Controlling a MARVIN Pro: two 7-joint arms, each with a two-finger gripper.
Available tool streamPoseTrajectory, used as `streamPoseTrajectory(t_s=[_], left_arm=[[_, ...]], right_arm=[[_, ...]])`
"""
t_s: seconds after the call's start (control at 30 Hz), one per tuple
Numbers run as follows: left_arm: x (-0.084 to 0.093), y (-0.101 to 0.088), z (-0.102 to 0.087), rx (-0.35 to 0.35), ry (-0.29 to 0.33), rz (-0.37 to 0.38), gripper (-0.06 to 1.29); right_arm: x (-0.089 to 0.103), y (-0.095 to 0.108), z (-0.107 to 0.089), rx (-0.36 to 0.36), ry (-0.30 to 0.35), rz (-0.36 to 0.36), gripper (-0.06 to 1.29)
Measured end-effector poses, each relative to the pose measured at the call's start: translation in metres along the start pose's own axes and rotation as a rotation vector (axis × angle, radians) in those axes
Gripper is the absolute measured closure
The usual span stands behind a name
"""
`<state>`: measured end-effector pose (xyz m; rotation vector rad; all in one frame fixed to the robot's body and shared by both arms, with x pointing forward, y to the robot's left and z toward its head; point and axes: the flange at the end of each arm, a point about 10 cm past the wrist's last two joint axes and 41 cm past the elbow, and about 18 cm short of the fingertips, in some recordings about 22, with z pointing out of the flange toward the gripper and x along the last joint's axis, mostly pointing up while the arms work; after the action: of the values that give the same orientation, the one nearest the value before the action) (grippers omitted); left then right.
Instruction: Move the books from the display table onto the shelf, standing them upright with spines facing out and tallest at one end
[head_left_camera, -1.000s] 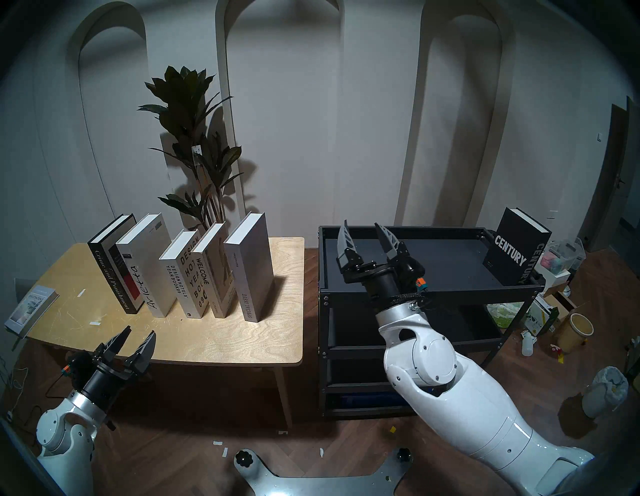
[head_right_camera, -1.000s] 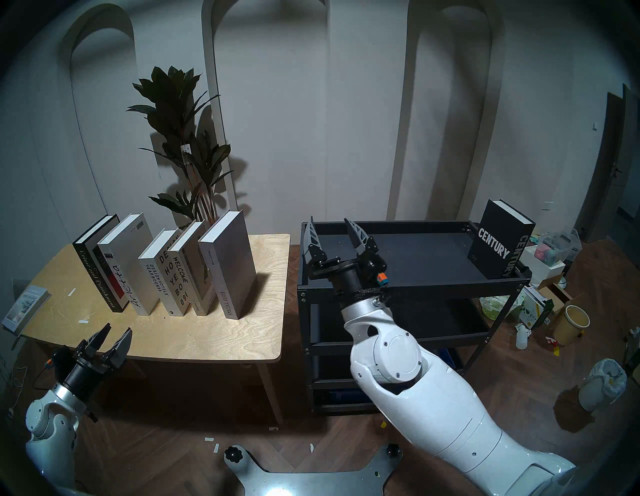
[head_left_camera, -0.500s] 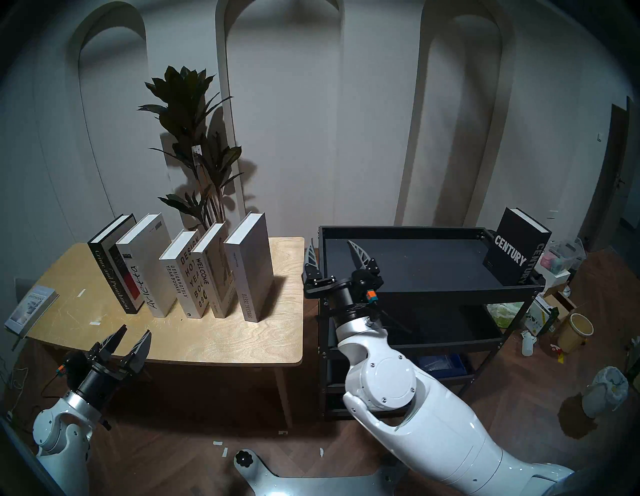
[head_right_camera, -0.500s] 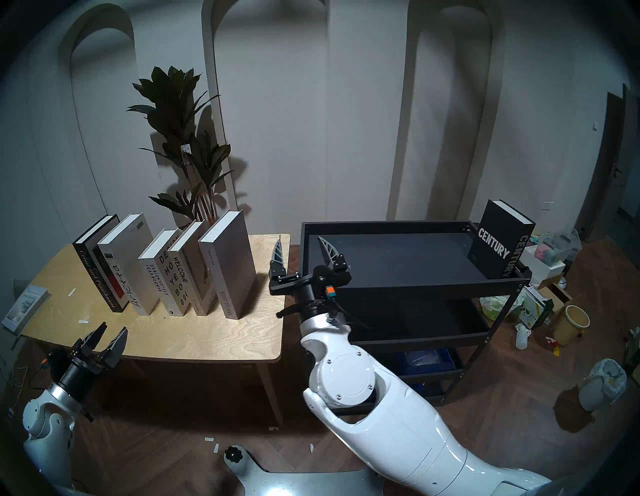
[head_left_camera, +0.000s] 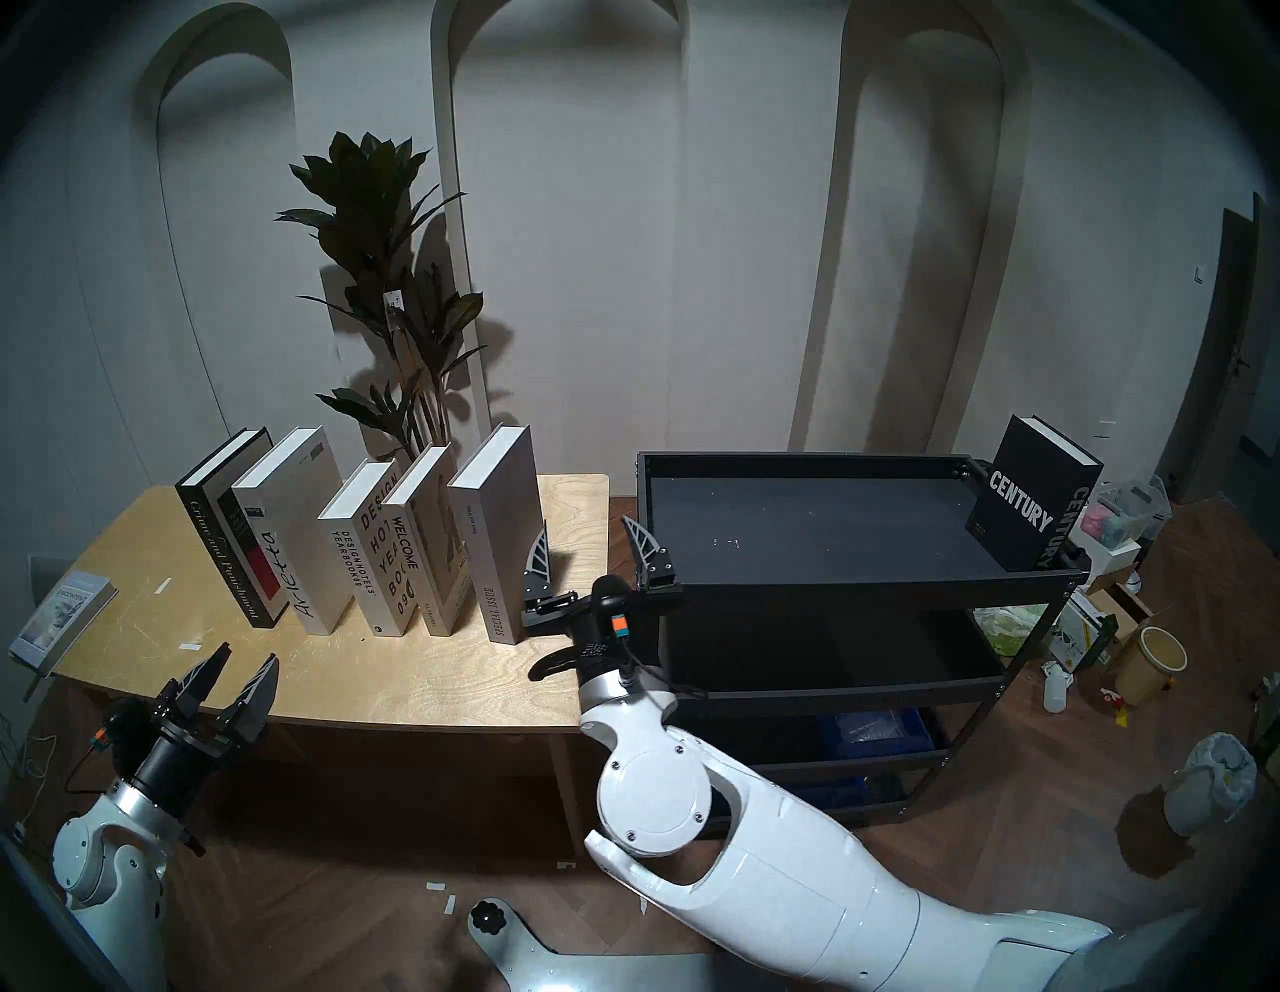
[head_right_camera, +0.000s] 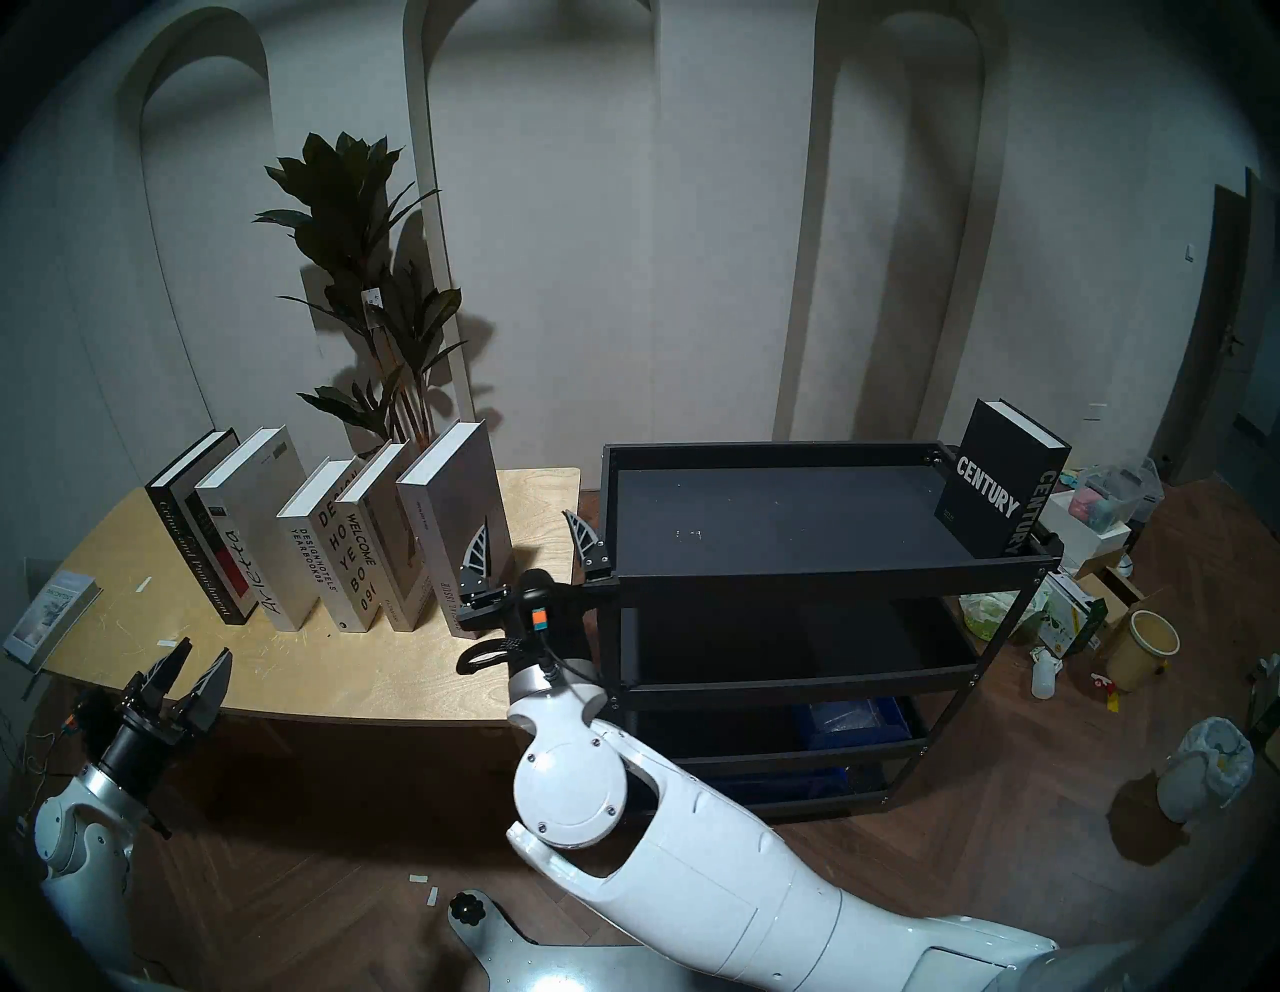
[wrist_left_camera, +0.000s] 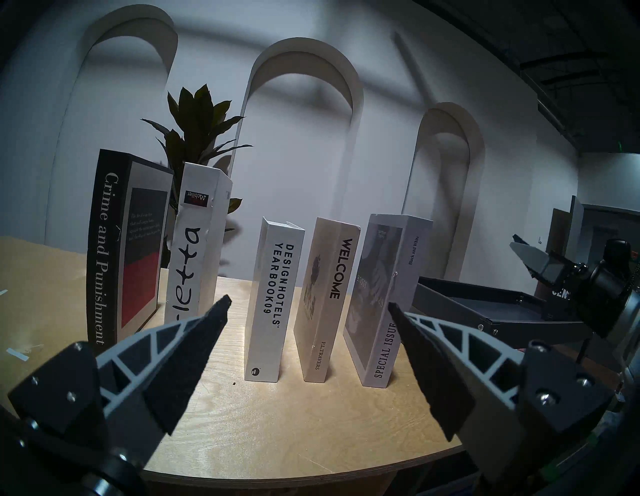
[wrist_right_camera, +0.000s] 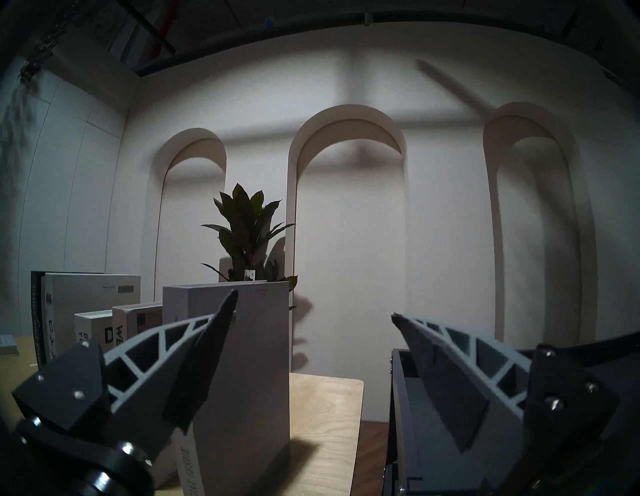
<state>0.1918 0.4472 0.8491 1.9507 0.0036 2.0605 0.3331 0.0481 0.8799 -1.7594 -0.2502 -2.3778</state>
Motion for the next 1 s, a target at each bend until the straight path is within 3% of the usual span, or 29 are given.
streamPoseTrajectory(t_s=[0.37,0.57,0.73,1.0], left_arm=[[-0.001,0.002,-0.011,0.002,0.006,-0.008,-0.02],[-0.002,-0.001,-0.016,0.003,0.003,-0.007,-0.02],[-0.001,-0.003,-0.015,-0.011,-0.001,-0.002,-0.02],[-0.004,0.006,0.004,-0.070,-0.005,-0.011,-0.02]], right_arm=[[0.000,-0.039,0.003,0.006,0.033,0.004,0.00],[-0.001,-0.052,0.004,-0.026,0.036,0.028,0.00],[0.006,-0.046,0.003,-0.101,0.049,0.053,0.00],[0.015,-0.014,-0.001,-0.177,0.049,0.035,0.00]])
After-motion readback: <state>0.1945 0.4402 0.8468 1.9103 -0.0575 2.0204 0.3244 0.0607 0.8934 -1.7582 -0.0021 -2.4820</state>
